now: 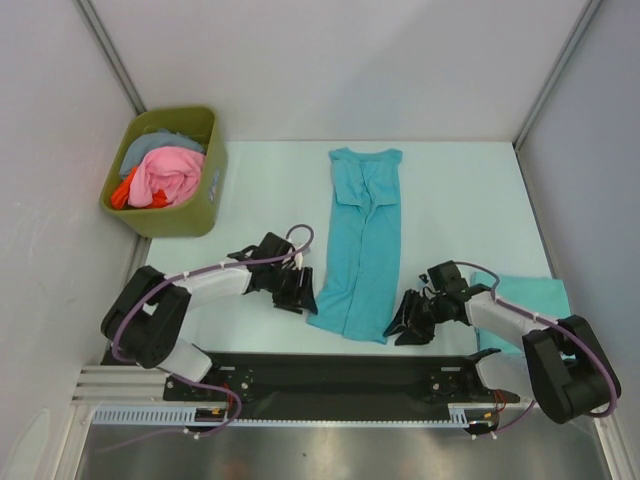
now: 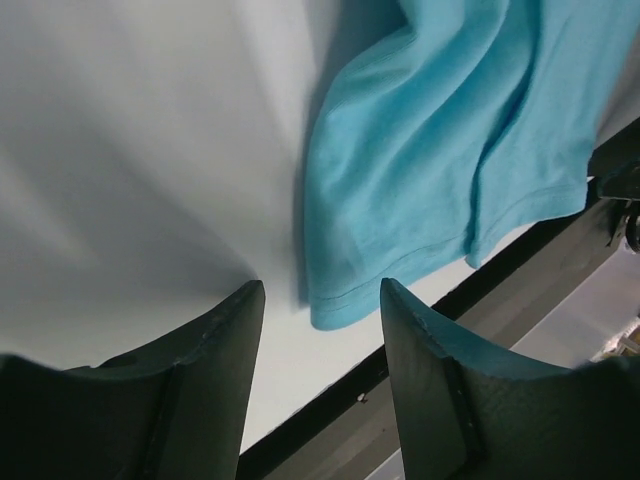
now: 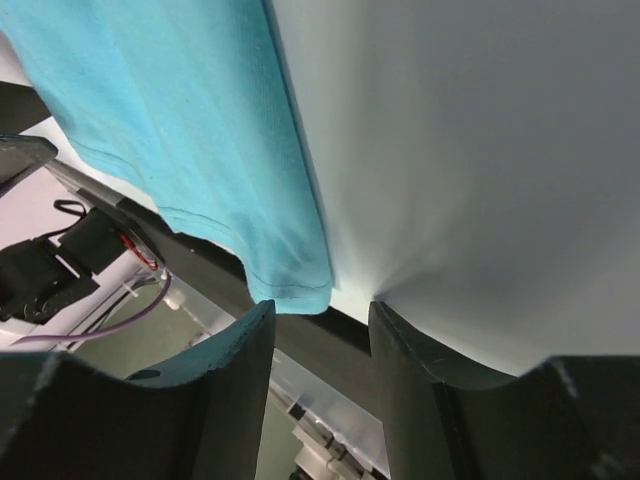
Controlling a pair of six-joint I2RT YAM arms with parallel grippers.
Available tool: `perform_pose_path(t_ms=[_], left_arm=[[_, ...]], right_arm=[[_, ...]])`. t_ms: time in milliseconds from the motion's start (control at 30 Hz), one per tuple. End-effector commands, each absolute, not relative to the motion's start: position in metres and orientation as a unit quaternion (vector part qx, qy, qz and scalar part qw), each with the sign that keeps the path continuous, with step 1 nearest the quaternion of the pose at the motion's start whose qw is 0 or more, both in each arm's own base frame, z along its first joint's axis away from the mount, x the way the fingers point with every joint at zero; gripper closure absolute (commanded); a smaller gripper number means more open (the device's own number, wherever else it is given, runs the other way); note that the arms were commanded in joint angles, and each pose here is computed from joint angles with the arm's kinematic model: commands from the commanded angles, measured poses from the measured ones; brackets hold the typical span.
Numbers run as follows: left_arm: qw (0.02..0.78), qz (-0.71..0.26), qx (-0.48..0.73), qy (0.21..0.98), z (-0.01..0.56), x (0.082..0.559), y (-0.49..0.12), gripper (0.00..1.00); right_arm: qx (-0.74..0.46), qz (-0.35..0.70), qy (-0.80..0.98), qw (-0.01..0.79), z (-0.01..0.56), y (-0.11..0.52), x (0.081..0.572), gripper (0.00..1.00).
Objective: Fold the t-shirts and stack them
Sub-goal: Fold the tshirt
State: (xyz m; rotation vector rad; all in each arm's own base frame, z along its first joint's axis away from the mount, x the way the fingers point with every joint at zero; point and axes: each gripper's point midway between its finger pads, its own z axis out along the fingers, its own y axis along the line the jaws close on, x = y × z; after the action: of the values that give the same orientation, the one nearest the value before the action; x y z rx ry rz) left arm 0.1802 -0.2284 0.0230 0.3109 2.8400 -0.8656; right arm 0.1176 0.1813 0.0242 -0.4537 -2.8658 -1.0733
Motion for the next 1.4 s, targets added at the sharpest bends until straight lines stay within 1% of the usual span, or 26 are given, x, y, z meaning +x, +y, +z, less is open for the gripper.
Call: perform_pose_path(t_ms=[0, 167, 433, 600, 700, 767, 800, 833, 867, 900, 933, 967, 1033, 1233, 1367], left_arm=[[0.074, -0.294, 0.120, 0.945, 0.013, 0.177, -0.235, 0.43], [0.063, -0.294, 0.125, 0.945, 0.011, 0.177, -0.242, 0.42], [0.043, -0.275, 0.133, 0.951, 0.000, 0.165, -0.239, 0.50], [0.038, -0.272, 0.132, 0.953, -0.007, 0.163, -0.239, 0.62], [0.037, -0.271, 0.129, 0.953, -0.009, 0.161, -0.238, 0.65], [0.036, -0.272, 0.128, 0.953, -0.008, 0.160, -0.238, 0.69], [0.036, -0.272, 0.128, 0.953, -0.008, 0.160, -0.238, 0.74], [0.034, -0.273, 0.127, 0.953, -0.008, 0.159, -0.238, 0.77], [0.032, -0.272, 0.126, 0.954, -0.007, 0.157, -0.237, 0.82], [0.034, -0.271, 0.126, 0.954, -0.005, 0.156, -0.238, 0.91], [0.030, -0.270, 0.125, 0.954, -0.005, 0.153, -0.237, 0.95], [0.026, -0.270, 0.124, 0.955, -0.005, 0.147, -0.237, 1.00], [0.030, -0.280, 0.125, 0.951, 0.001, 0.142, -0.241, 1.00], [0.017, -0.314, 0.106, 0.943, 0.010, 0.113, -0.258, 1.00], [0.008, -0.306, 0.097, 0.947, 0.005, 0.098, -0.259, 1.00]], right_arm=[[-0.157, -0.339, -0.928, 0.007, 0.018, 0.183, 0.130, 0.51], [-0.170, -0.339, -0.925, 0.007, 0.015, 0.183, 0.132, 0.48], [-0.177, -0.328, -0.928, 0.019, 0.005, 0.181, 0.126, 0.49], [-0.183, -0.334, -0.924, 0.027, 0.001, 0.183, 0.122, 0.52], [-0.180, -0.333, -0.925, 0.026, -0.001, 0.184, 0.123, 0.52], [-0.180, -0.329, -0.927, 0.027, -0.004, 0.184, 0.123, 0.54], [-0.182, -0.327, -0.927, 0.030, -0.005, 0.183, 0.122, 0.57], [-0.182, -0.322, -0.928, 0.036, -0.006, 0.182, 0.119, 0.73], [-0.182, -0.316, -0.930, 0.036, -0.007, 0.180, 0.117, 0.81], [-0.181, -0.312, -0.932, 0.037, -0.007, 0.178, 0.114, 0.89], [-0.181, -0.302, -0.935, 0.042, -0.008, 0.174, 0.108, 0.98], [-0.176, -0.300, -0.937, 0.026, -0.005, 0.171, 0.110, 1.00], [-0.172, -0.287, -0.942, 0.027, -0.005, 0.165, 0.104, 1.00], [-0.165, -0.290, -0.942, 0.021, -0.002, 0.162, 0.096, 1.00], [-0.164, -0.288, -0.943, 0.019, -0.004, 0.158, 0.091, 1.00]])
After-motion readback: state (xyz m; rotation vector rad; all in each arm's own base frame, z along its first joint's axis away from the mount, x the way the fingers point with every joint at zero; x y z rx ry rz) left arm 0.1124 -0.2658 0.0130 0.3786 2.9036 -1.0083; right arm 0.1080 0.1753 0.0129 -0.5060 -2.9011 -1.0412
